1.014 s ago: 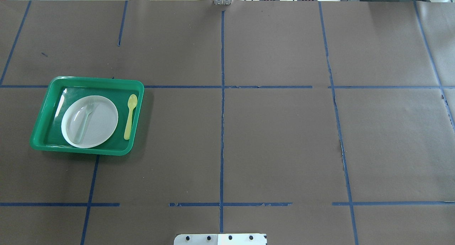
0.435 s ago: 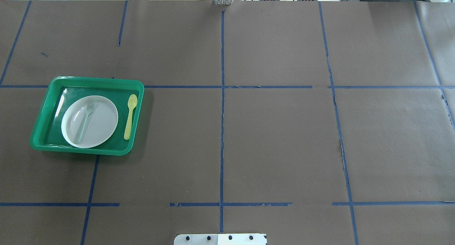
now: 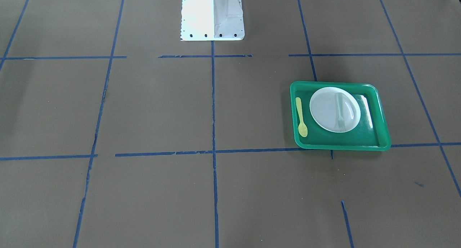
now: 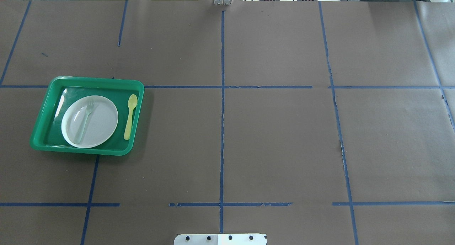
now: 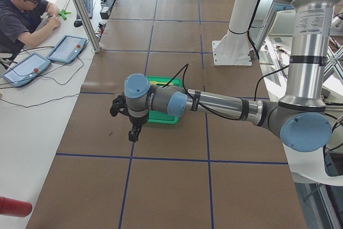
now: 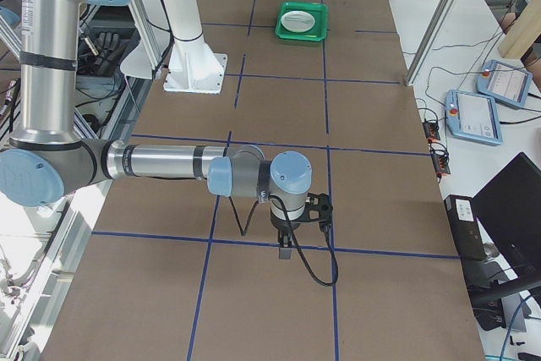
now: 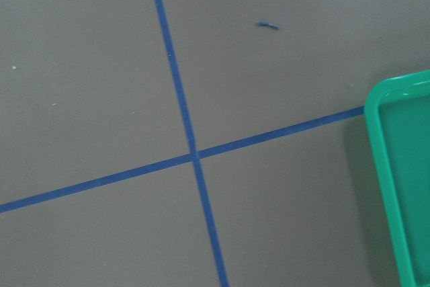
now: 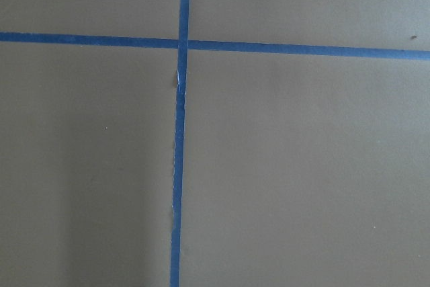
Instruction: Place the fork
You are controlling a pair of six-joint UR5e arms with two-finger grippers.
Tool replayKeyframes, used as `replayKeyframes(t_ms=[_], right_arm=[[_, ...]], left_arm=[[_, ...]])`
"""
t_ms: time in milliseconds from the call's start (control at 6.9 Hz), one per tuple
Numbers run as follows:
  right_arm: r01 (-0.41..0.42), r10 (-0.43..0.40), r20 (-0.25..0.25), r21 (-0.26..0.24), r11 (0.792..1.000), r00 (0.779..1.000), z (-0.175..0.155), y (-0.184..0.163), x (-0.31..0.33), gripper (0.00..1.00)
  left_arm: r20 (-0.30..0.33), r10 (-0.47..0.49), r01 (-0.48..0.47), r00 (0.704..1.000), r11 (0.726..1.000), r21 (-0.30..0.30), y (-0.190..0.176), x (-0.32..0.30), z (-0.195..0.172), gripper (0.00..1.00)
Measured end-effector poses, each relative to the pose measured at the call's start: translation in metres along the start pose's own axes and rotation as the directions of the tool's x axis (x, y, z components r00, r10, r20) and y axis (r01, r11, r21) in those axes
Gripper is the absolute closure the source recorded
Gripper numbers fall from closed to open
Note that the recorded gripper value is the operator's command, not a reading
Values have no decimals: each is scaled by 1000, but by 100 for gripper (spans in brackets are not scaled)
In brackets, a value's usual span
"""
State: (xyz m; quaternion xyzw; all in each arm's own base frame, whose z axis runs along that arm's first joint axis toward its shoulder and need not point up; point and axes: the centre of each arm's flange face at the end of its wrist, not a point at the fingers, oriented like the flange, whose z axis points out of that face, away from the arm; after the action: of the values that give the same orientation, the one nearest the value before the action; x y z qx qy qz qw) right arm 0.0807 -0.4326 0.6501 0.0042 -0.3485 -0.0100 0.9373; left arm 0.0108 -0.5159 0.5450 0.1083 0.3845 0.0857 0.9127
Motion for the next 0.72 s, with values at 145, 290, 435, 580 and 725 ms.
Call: replayKeyframes(t_ms=[145,290,435,580,725], right_arm=[[0,0,0,0,1000,1000,0,0,0,0],[0,0,0,0,1000,1000,0,0,0,0],[0,0,0,0,1000,1000,0,0,0,0],[0,0,0,0,1000,1000,0,0,0,0],[0,0,0,0,1000,1000,0,0,0,0]], left_arm=[[-22,-42,42,999,999,-4,-7,56,16,0],[-27,-95,94,995,995,-13,-9,112,34,0],[-15,-140,140,990,990,-15,-8,158,51,0],[0,-166,166,986,986,-20,-6,194,73,0],[7,-173,173,985,984,-29,-4,213,96,0]])
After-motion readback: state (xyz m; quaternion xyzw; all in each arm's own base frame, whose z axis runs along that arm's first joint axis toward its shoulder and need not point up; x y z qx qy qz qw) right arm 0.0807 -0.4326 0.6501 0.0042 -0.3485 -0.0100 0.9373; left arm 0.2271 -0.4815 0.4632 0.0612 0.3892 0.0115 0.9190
